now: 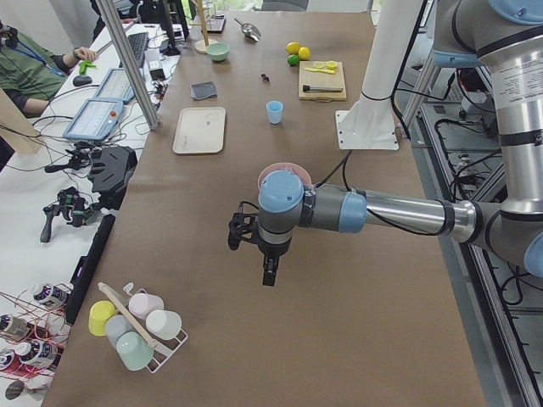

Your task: Put ice and cherries in cup

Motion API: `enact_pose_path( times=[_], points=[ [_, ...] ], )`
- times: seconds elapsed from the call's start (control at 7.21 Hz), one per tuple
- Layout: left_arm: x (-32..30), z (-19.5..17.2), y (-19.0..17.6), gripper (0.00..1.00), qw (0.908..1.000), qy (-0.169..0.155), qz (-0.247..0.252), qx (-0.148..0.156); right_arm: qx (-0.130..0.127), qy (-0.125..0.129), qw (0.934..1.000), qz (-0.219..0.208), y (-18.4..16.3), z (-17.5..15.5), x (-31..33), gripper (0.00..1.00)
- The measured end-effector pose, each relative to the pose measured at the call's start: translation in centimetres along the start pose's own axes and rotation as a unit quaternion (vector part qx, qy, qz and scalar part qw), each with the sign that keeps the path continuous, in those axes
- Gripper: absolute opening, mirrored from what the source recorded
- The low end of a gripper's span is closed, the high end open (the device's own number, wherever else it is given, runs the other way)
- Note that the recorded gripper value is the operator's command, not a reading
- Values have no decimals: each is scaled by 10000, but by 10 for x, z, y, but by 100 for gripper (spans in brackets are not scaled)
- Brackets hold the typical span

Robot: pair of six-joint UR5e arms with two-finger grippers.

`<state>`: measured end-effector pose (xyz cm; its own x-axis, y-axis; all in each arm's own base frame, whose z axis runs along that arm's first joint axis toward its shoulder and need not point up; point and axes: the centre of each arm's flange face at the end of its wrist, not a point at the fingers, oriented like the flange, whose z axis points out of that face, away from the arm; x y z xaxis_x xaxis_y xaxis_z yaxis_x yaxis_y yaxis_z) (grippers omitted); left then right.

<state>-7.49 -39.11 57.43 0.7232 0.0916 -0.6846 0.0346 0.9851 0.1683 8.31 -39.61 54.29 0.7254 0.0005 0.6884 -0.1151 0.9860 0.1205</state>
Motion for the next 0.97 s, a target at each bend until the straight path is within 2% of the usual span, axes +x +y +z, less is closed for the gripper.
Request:
enact_pose_path(
  times=[0.42, 0.69, 0.97],
  points=[
    [-4, -5, -11, 100, 9944, -13, 661, 820, 204, -107, 9997, -89, 5, -5, 7, 100],
    [-2, -11, -15, 100, 9901, -18, 876, 1097, 473, -300, 9981, -259, 13, -5, 3, 100],
    [14, -13, -26, 99, 9865, 52, 1033, 1267, 518, -567, 9969, -191, 5, -7, -22, 100]
  ],
)
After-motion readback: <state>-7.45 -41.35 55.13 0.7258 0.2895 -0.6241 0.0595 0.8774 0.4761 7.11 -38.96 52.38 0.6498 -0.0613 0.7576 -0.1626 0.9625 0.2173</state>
